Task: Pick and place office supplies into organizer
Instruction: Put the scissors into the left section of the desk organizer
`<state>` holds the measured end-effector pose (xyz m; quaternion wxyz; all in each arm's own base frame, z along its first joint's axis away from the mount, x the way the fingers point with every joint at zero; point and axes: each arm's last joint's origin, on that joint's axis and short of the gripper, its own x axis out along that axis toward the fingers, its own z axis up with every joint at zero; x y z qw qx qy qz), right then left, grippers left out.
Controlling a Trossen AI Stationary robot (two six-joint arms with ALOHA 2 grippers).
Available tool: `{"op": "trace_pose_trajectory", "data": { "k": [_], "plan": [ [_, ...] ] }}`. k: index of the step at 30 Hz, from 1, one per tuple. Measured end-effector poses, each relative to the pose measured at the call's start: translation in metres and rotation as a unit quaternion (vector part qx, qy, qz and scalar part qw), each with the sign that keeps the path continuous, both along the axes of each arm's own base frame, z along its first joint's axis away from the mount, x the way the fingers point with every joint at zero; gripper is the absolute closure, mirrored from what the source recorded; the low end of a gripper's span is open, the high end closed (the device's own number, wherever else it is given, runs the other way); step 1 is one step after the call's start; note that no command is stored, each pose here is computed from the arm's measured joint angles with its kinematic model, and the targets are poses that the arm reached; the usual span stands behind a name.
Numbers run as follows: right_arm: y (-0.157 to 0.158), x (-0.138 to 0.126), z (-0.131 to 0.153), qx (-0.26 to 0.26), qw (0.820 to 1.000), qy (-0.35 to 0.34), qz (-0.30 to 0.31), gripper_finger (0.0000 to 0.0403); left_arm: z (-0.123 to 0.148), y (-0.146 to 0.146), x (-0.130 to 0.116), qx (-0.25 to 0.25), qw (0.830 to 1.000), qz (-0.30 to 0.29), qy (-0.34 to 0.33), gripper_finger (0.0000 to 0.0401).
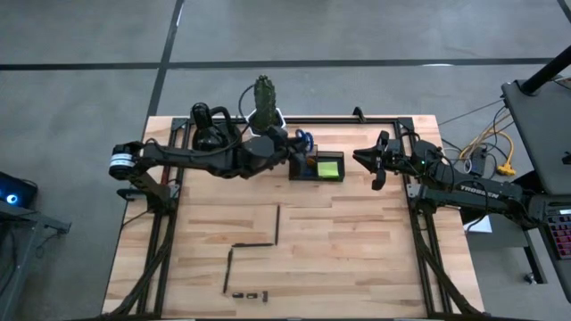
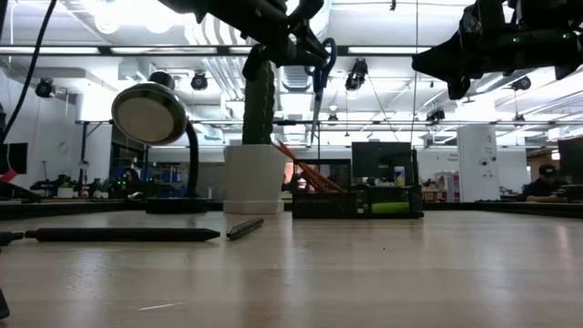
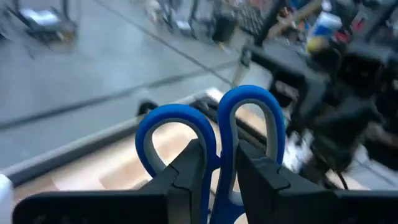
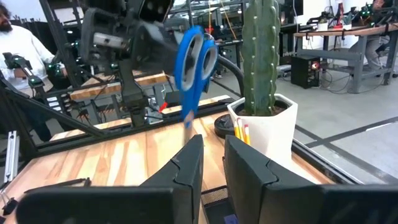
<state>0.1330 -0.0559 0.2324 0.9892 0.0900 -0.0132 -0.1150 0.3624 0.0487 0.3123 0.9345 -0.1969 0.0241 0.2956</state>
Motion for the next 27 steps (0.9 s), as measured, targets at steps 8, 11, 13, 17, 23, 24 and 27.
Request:
{"op": "trace_pose_trajectory", "data": {
  "k": [8,11,13,17,23,24,27],
  "plan": [
    [0.0,0.0,0.0,0.0,1.0,0.0,-0.002,0.0346,0.01,0.003,-0.001,0.062,0.997,0.055,-0.006,0.034],
    [0.0,0.0,0.0,0.0,1.0,0.001,-0.002,0.0346,0.013,0.003,0.0,0.083,0.995,0.056,0.005,0.034],
    [0.0,0.0,-0.001,0.001,1.0,0.003,-0.002,0.0346,0.014,0.003,-0.001,0.098,0.993,0.064,0.016,0.034],
    [0.0,0.0,-0.001,0.002,1.0,0.003,-0.003,0.0346,0.012,0.005,-0.002,0.136,0.987,0.075,0.039,0.034],
    [0.0,0.0,-0.002,0.004,1.0,0.01,-0.003,0.0346,0.008,0.007,-0.004,0.155,0.984,0.081,0.021,0.034],
    [0.0,0.0,-0.003,0.006,1.0,0.013,-0.003,0.0346,0.007,0.007,-0.004,0.155,0.984,0.082,0.019,0.034],
    [0.0,0.0,-0.005,0.011,1.0,0.023,-0.004,0.0346,0.001,0.008,0.001,0.155,0.984,0.081,0.02,0.034]
  ]
}}
